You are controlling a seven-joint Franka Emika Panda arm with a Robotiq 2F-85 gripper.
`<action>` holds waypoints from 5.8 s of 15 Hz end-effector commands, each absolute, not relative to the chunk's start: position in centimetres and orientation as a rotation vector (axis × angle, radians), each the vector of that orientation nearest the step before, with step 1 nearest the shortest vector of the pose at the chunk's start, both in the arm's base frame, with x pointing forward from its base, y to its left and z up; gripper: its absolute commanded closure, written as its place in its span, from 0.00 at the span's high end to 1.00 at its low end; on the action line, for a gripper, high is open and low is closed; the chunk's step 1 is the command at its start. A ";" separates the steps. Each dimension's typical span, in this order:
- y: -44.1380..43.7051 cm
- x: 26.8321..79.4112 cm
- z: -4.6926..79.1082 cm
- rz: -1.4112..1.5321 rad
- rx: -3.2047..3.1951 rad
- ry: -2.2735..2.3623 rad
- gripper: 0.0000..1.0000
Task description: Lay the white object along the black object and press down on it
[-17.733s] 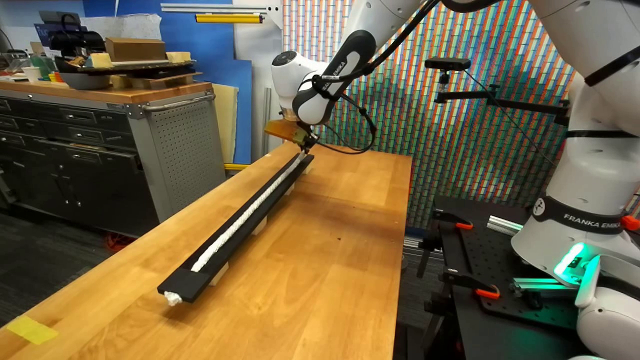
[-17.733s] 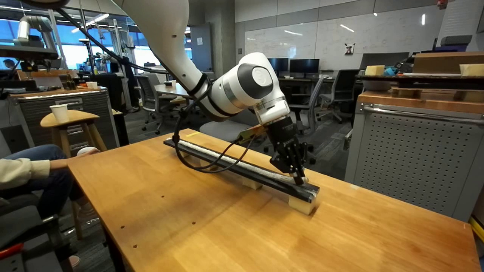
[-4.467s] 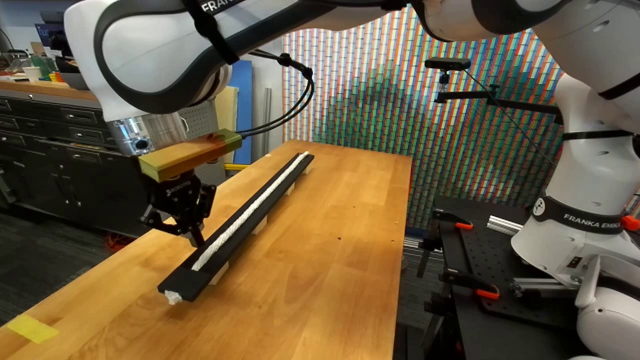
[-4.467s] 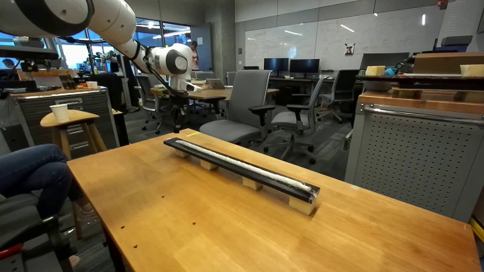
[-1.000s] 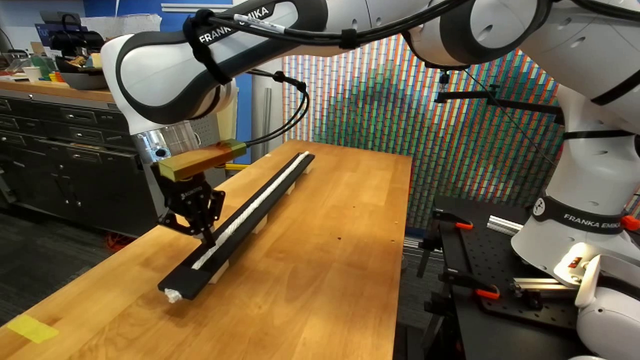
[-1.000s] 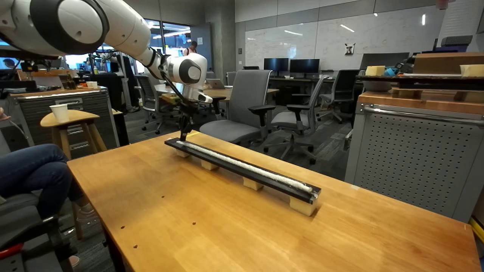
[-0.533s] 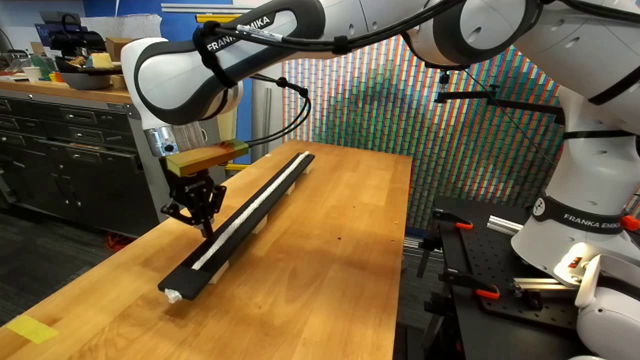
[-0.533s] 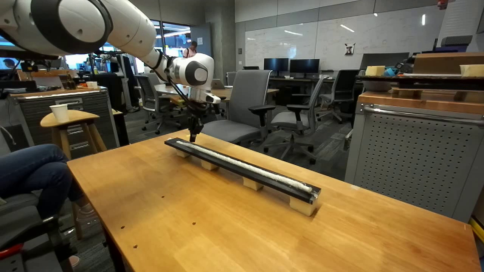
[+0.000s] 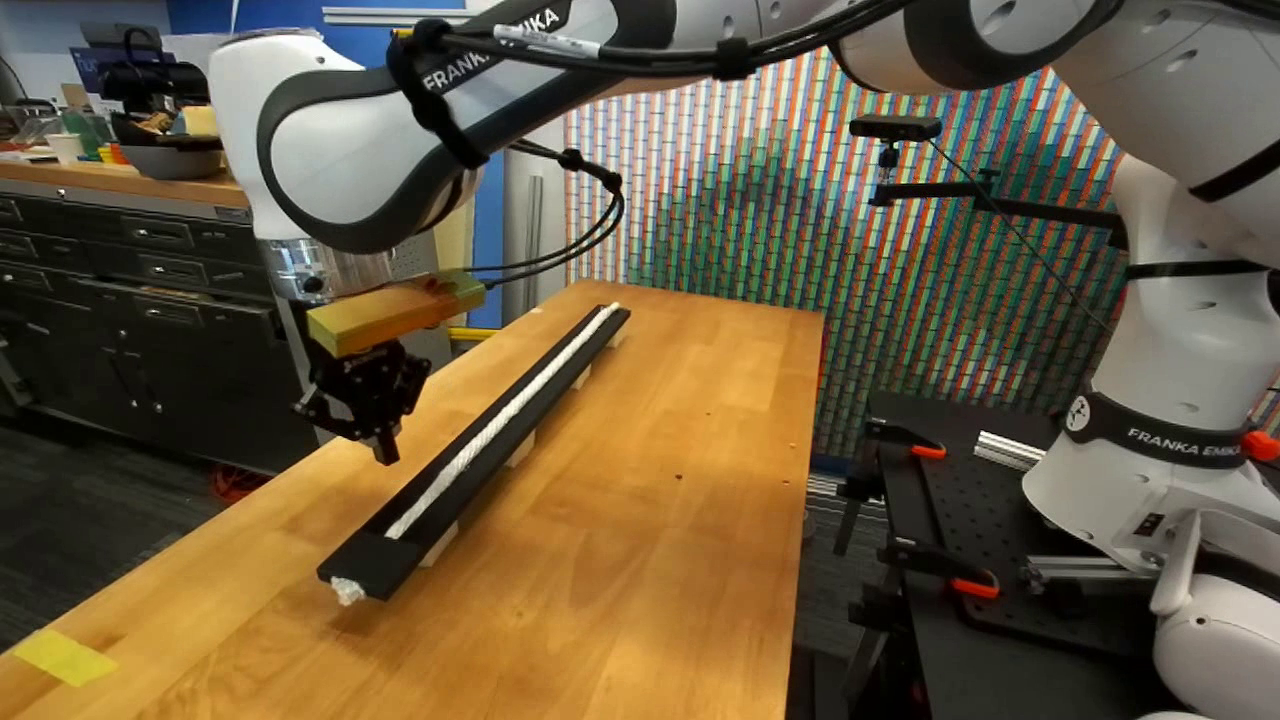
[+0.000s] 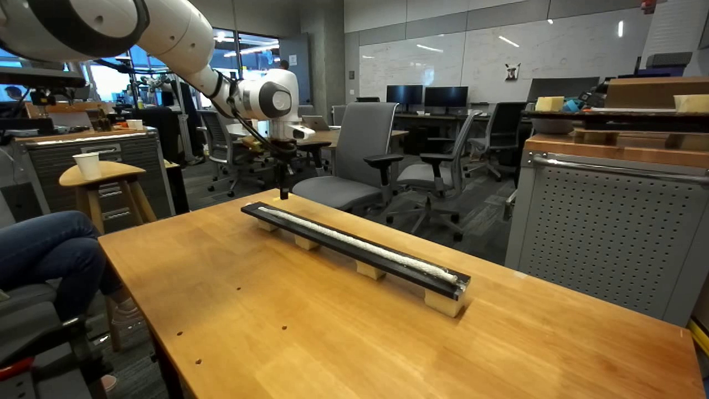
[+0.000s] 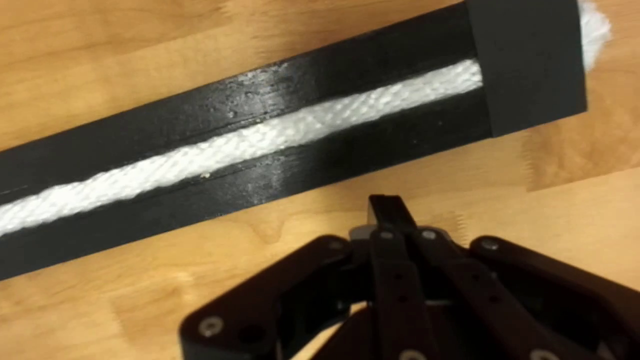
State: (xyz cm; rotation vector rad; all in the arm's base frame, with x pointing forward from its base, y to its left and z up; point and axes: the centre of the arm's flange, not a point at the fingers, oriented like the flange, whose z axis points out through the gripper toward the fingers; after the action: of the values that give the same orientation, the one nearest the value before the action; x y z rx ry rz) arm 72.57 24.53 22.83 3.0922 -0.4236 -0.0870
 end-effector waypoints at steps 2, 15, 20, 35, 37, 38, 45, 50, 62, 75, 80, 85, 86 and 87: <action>25.0 69.1 27.4 0.086 3.045 -0.465 0.00; 22.6 67.5 22.2 -0.066 2.994 -0.575 0.00; 22.4 67.1 21.6 -0.031 3.029 -0.554 0.00; 21.6 67.5 18.3 -0.083 3.059 -0.548 0.00; 21.4 67.3 18.8 -0.091 3.070 -0.557 0.00; 21.3 67.2 19.1 -0.096 3.074 -0.561 0.00; 21.2 65.4 23.1 -0.064 3.086 -0.607 0.00; 21.6 65.4 25.8 0.017 3.119 -0.583 0.00; 19.2 68.2 23.0 -0.014 3.089 -0.642 0.00; 17.6 69.4 18.8 -0.130 3.073 -0.641 0.00; 17.3 68.8 19.2 -0.135 3.068 -0.643 0.00; 16.5 68.4 20.5 -0.098 3.079 -0.679 0.00; 16.4 68.4 20.6 -0.096 3.082 -0.684 0.00; 16.2 68.5 20.7 -0.095 3.082 -0.689 0.00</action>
State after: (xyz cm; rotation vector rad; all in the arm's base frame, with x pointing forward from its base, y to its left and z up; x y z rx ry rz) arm 68.71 17.32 19.92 3.0615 -0.6650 -0.0985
